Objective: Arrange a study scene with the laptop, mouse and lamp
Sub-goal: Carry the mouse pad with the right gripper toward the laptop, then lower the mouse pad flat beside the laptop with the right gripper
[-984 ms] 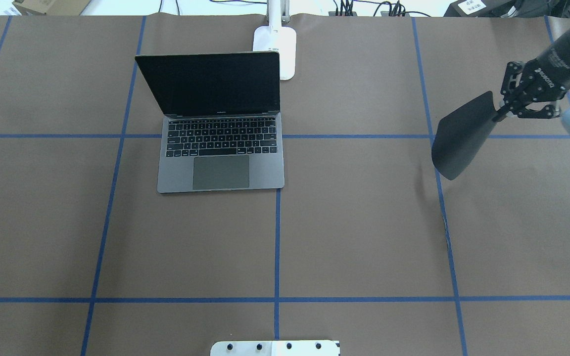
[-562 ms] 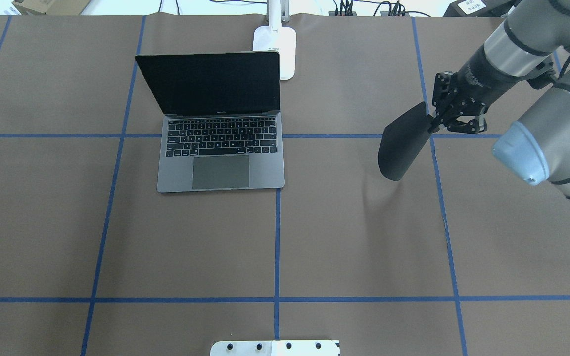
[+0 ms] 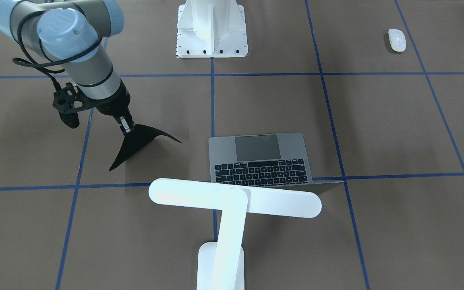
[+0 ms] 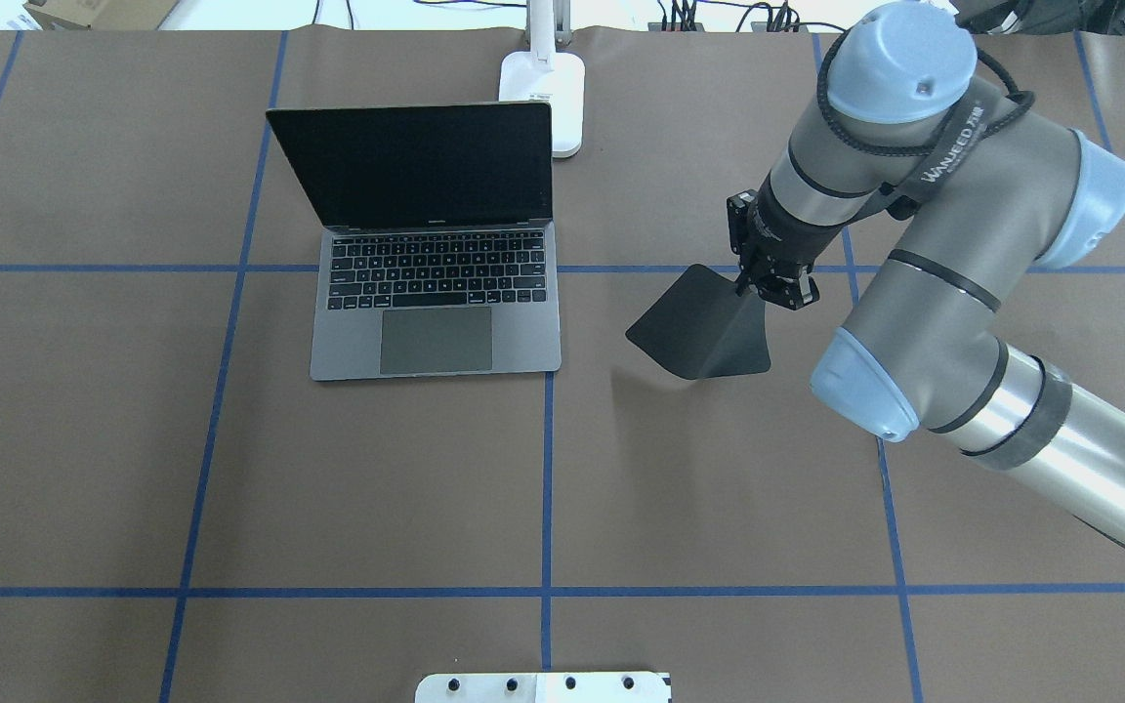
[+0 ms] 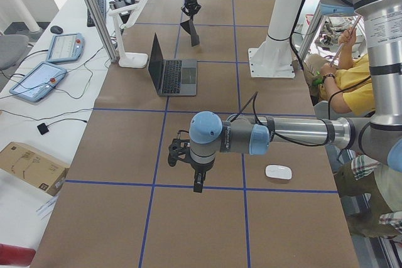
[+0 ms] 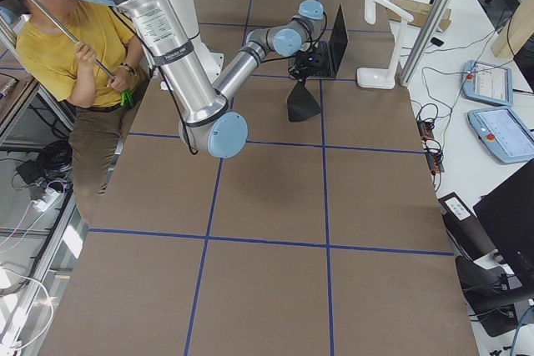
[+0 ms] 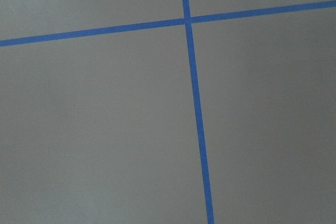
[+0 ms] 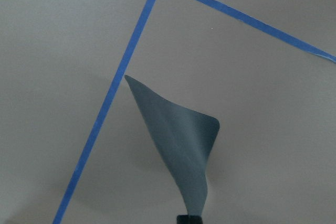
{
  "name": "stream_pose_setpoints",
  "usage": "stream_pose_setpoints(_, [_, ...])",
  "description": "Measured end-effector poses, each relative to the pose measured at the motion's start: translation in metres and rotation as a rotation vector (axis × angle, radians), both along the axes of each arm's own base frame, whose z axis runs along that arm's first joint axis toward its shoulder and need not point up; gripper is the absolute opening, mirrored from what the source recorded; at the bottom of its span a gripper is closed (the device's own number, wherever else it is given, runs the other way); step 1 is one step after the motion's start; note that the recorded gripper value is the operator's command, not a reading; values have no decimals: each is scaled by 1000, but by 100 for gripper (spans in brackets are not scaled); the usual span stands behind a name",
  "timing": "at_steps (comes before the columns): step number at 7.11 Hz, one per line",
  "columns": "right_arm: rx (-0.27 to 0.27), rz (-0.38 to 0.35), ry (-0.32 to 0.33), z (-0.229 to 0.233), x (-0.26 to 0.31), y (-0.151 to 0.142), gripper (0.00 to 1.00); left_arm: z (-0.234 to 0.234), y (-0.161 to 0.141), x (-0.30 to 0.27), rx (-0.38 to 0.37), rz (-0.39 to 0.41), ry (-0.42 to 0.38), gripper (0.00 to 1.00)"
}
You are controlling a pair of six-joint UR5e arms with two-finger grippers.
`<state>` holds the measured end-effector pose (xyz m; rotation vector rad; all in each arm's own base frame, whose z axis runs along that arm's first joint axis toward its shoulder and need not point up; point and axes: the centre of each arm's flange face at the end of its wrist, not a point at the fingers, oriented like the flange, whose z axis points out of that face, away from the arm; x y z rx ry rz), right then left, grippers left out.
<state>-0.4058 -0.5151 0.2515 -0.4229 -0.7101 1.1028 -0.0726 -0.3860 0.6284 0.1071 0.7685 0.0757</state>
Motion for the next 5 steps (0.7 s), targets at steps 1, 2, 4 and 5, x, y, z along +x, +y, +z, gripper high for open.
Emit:
stream_pose_setpoints(1, [9,18,39,4,-17,-18,0,0,0,0,-1,-1,0,100])
stream_pose_setpoints(2, [20,34,54,11,-31,-35,0,1,0,0,-2,-1,0,100])
stream_pose_setpoints(4, [27,71,38,19,-59,-60,0,1,-1,0,-3,-1,0,100])
stream_pose_setpoints(5, [16,91,27,11,-72,-67,0,2,-1,0,-4,-1,0,100])
